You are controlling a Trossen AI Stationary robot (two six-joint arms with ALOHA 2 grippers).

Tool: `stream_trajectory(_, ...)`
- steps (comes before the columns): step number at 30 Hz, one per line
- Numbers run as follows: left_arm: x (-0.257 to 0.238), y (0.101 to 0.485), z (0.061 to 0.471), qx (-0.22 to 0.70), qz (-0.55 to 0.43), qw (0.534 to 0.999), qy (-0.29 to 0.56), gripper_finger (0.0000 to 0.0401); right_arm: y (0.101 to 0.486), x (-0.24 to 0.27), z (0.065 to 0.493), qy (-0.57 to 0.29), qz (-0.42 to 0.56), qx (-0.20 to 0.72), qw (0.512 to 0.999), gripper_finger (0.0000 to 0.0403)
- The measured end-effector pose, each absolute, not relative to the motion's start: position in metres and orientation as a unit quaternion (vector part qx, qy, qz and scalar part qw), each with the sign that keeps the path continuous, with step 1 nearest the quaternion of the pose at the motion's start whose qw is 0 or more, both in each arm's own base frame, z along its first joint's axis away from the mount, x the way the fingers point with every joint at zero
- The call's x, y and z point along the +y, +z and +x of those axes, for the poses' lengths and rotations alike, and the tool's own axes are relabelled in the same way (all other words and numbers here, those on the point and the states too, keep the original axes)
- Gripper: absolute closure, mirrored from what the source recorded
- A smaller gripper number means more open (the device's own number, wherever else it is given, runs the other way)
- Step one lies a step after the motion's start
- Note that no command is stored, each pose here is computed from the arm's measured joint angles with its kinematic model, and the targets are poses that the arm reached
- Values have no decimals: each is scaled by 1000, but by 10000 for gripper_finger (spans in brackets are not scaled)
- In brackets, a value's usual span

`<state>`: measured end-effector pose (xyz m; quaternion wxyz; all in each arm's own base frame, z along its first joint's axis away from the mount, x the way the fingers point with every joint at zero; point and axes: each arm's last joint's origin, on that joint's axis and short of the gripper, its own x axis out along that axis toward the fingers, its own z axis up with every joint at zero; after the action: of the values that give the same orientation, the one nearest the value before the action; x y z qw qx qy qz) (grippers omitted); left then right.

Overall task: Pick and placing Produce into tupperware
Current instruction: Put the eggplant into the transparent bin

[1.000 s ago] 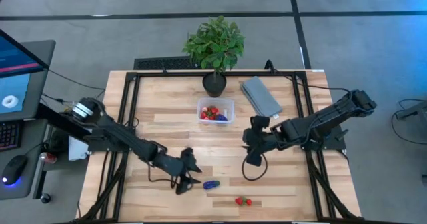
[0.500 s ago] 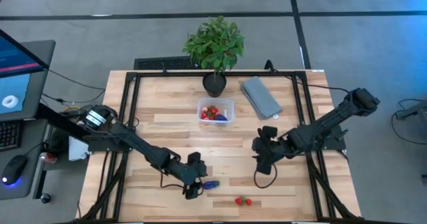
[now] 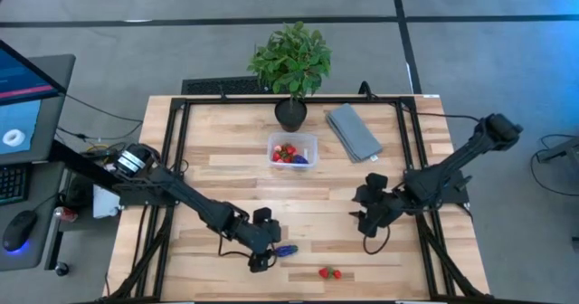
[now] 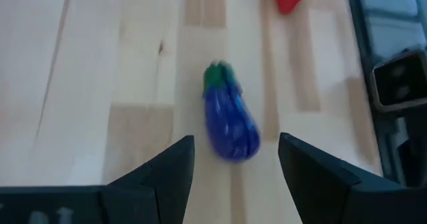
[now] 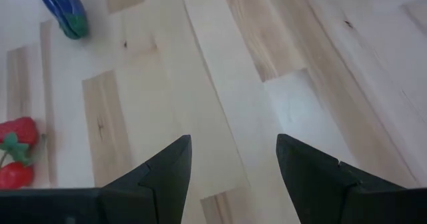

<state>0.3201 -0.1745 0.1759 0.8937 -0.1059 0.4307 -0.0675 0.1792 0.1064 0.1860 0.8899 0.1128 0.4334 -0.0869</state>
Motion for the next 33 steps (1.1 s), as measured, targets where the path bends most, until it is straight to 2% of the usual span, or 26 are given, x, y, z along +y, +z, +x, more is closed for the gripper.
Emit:
stream_trajectory(9,-185,177,322,447,-96,888,-58,193,200,107,167,-88,98,374,918,159)
stream_trajectory(18,-199,161,335,496,-77,864,-38,193,221,106,154,-90,94,298,946,159)
stream_trajectory(33,-197,158,339,490,-90,867,-19,193,226,104,150,-83,89,288,950,159)
